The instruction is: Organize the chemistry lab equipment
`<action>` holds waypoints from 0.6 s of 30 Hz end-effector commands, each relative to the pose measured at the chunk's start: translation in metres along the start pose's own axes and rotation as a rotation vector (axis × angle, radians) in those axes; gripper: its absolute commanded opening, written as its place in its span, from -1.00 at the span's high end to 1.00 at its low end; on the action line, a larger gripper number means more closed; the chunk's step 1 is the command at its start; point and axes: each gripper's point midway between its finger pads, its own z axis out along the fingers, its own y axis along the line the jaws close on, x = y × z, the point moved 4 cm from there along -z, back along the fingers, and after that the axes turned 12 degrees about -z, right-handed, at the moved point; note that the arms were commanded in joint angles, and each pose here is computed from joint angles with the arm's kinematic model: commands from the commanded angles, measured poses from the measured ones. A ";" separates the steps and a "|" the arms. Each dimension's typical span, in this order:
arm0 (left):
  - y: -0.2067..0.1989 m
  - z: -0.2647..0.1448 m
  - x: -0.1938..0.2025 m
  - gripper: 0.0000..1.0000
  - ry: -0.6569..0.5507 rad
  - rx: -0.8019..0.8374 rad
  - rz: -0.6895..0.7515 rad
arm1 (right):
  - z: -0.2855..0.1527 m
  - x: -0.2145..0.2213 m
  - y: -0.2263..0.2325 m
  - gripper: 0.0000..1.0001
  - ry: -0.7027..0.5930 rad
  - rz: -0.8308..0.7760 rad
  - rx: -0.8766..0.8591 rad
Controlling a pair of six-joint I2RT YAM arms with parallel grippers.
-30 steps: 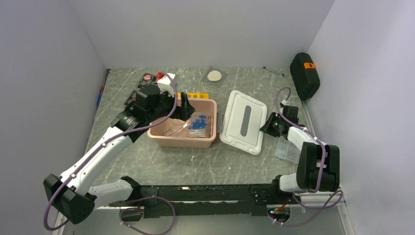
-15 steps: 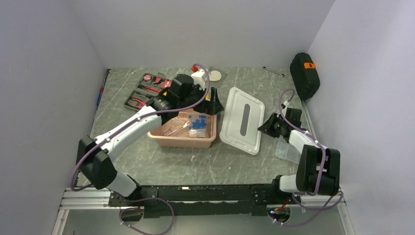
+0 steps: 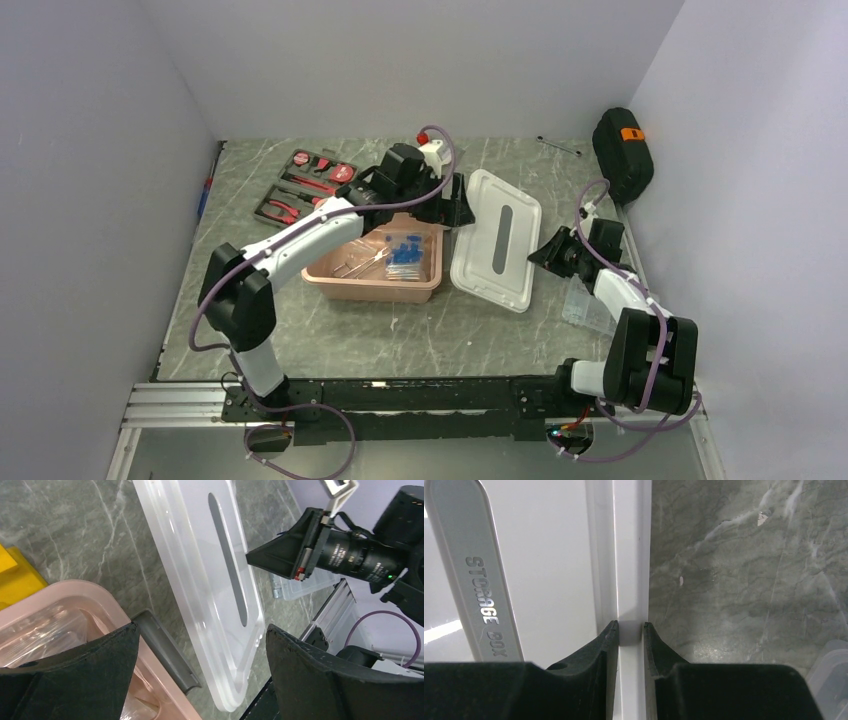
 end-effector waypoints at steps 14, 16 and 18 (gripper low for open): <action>-0.019 0.024 0.006 -0.36 0.081 0.137 -0.093 | -0.023 -0.028 0.029 1.00 -0.119 -0.088 -0.129; -0.022 0.024 0.006 -0.15 0.087 0.158 -0.101 | -0.025 -0.029 0.031 1.00 -0.126 -0.096 -0.133; -0.024 0.024 0.008 0.04 0.094 0.180 -0.111 | -0.027 -0.030 0.033 1.00 -0.132 -0.103 -0.142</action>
